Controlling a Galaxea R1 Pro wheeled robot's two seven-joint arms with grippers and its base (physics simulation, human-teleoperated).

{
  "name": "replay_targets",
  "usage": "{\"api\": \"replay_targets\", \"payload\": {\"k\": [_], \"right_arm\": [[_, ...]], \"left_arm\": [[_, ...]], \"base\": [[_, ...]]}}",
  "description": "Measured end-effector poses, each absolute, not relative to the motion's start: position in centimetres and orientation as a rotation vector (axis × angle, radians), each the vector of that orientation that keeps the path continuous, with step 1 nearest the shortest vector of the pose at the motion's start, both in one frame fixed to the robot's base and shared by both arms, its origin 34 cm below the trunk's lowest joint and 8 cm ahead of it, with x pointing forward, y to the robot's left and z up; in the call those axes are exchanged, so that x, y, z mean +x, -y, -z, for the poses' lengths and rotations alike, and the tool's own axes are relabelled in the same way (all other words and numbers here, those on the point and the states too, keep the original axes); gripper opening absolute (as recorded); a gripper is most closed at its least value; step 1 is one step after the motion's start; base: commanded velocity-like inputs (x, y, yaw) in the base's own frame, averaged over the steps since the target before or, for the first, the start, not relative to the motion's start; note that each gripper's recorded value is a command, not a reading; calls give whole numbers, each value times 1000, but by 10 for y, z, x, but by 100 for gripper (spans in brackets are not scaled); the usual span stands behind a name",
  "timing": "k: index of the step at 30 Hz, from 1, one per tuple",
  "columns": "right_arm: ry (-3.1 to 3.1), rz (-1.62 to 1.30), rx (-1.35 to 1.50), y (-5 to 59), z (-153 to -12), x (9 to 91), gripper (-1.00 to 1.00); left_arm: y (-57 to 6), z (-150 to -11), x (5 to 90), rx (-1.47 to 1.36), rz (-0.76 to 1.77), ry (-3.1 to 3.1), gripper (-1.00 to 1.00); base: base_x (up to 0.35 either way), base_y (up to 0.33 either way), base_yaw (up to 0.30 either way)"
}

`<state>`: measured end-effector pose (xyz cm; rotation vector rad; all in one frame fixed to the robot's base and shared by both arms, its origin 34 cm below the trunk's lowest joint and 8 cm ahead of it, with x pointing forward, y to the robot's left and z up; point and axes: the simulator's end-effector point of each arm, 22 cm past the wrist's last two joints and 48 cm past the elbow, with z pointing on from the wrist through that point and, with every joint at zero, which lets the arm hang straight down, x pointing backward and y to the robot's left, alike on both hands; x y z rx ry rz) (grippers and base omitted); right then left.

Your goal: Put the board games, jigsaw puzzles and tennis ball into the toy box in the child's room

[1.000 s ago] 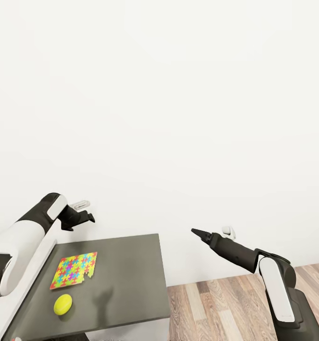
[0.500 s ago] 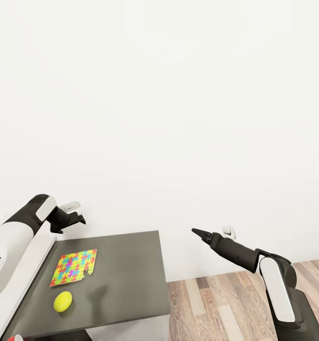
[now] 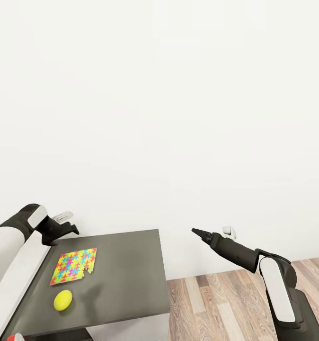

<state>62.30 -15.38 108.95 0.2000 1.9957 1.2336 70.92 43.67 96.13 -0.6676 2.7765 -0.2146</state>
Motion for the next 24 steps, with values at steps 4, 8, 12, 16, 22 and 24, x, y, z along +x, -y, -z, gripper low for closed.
{"api": "replay_targets", "payload": {"k": [4,8,12,16,22,24], "right_arm": [[-1997,-1234,201,154,-1089,623,100],[-1999,-1234,199,153,-1088,623,100],[-2007,-1233,199,152,-1085,623,100],[-2014,-1232,202,152,-1082,623,100],[-2024,-1233,206,151,-1076,624,100],[-2030,-1233,209,150,-1074,624,100]], "left_arm": [[-447,-962,707,-683,199,-2772,100],[-449,-961,705,-685,194,-2772,100],[-449,-957,704,-687,190,-2778,100],[-449,-954,705,-686,188,-2782,100],[-449,-948,704,-687,180,-2792,100],[-449,-946,704,-687,179,-2794,100]], "base": [[0,0,0],[0,0,0],[0,0,0],[0,0,0],[0,0,0],[0,0,0]]}}
